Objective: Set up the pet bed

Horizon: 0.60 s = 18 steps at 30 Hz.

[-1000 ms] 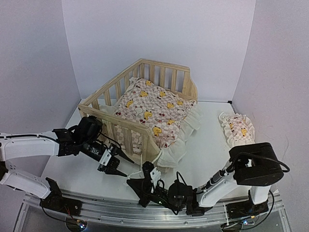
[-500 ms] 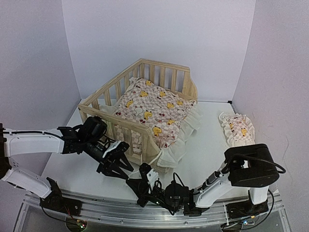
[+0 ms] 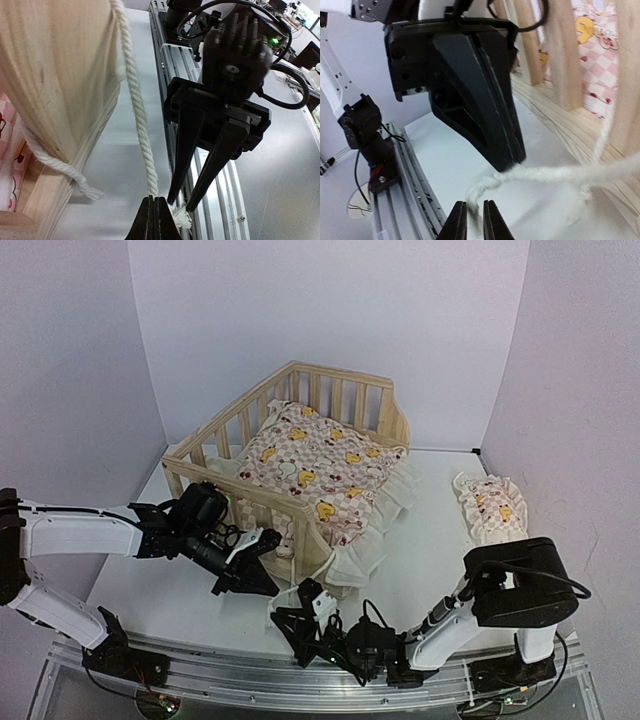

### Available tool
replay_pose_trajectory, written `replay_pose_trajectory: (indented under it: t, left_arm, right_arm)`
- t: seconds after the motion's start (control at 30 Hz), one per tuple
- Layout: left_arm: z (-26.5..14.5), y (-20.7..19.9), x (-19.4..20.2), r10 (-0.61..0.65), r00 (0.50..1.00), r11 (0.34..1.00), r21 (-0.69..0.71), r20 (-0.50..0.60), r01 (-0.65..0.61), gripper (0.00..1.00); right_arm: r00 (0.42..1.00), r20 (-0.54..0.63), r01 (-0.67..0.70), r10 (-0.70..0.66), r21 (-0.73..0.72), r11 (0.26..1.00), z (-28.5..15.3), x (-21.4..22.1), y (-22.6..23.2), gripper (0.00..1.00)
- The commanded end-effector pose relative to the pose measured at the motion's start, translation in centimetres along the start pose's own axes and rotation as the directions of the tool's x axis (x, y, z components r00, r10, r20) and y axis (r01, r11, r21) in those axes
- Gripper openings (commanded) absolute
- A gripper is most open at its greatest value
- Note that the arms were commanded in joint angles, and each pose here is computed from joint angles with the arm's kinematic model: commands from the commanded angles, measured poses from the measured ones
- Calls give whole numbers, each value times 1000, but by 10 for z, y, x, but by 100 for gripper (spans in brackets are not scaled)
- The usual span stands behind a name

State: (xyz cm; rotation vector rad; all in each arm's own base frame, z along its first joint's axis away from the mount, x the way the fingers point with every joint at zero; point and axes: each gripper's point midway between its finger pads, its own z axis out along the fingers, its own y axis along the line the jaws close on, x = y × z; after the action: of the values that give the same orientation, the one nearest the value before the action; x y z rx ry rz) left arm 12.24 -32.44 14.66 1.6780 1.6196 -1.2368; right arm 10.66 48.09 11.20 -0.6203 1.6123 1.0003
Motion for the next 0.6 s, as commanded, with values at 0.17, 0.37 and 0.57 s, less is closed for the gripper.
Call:
replay_pose_trajectory:
  t: [0.17,0.37,0.57]
  left_arm:
    - [-13,34,-25,123,992,971,-207,-6,-121,0]
    - [-15,36,-24,135,991,964,-229,-10,-134,0]
    - [-15,38,-28,141,990,962,-237,11,-135,0]
  right_arm:
    - [997,79,-24,-2,321,947,-12,7,-66,35]
    - [996,86,-17,-14,352,936,9,25,-65,43]
    - [989,133,-9,-62,475,880,20,28,-78,39]
